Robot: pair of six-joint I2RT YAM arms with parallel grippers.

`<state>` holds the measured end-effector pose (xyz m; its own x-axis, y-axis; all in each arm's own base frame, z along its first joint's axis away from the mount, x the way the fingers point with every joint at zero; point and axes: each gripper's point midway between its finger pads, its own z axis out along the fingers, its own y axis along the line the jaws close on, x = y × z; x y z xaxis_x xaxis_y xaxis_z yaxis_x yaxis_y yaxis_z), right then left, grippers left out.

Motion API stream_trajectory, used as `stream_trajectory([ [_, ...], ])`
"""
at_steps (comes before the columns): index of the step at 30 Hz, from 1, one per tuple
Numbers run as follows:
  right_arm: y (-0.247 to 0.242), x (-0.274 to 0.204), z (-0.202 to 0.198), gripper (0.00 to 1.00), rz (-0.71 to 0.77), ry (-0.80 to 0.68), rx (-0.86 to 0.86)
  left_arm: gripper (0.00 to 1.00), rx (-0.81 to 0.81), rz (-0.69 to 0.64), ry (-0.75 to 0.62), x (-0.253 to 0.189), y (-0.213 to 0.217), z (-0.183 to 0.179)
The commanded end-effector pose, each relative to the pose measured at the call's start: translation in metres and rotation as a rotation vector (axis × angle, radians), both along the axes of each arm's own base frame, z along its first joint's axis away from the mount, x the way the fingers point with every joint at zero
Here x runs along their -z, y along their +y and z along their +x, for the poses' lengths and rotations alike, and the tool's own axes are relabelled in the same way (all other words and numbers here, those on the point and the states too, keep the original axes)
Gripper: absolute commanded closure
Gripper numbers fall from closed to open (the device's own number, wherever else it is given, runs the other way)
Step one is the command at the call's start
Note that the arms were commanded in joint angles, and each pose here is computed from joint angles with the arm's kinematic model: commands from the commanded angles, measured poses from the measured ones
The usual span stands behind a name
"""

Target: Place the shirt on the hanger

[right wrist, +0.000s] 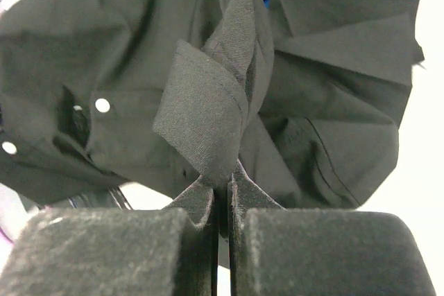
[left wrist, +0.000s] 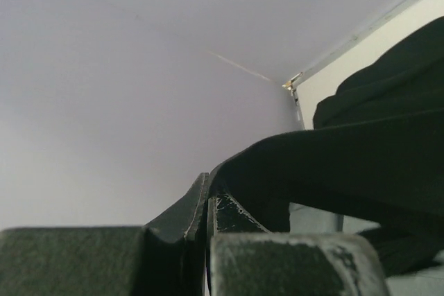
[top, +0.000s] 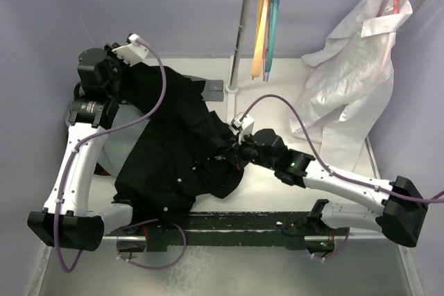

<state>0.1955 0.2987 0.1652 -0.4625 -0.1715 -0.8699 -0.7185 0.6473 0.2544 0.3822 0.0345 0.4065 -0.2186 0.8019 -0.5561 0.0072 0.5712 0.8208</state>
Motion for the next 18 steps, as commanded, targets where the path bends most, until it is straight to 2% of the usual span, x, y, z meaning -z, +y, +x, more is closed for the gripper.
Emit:
stream_trajectory([
  [1, 0.036, -0.019, 0.010, 1.00, 0.197, 0.025, 0.006, 1.00, -0.049, -0.070, -0.116, -0.012, 0.032, 0.009],
  [6, 0.047, 0.023, 0.039, 1.00, 0.136, 0.010, 0.080, 1.00, -0.087, -0.057, -0.054, 0.032, 0.060, 0.032],
  [9, 0.053, 0.038, 0.059, 1.00, 0.147, 0.025, 0.083, 1.00, -0.086, -0.066, -0.029, 0.049, 0.065, 0.044],
  [12, 0.052, 0.036, 0.078, 1.00, 0.224, 0.043, 0.073, 1.00, -0.060, -0.100, -0.013, 0.059, 0.059, 0.057],
  [14, 0.050, 0.027, 0.089, 1.00, 0.261, -0.005, 0.080, 1.00, -0.053, -0.121, -0.003, 0.062, 0.058, 0.068],
  [18, 0.038, 0.013, 0.107, 1.00, 0.235, -0.105, 0.127, 1.00, -0.059, -0.153, 0.007, 0.066, 0.059, 0.092],
])
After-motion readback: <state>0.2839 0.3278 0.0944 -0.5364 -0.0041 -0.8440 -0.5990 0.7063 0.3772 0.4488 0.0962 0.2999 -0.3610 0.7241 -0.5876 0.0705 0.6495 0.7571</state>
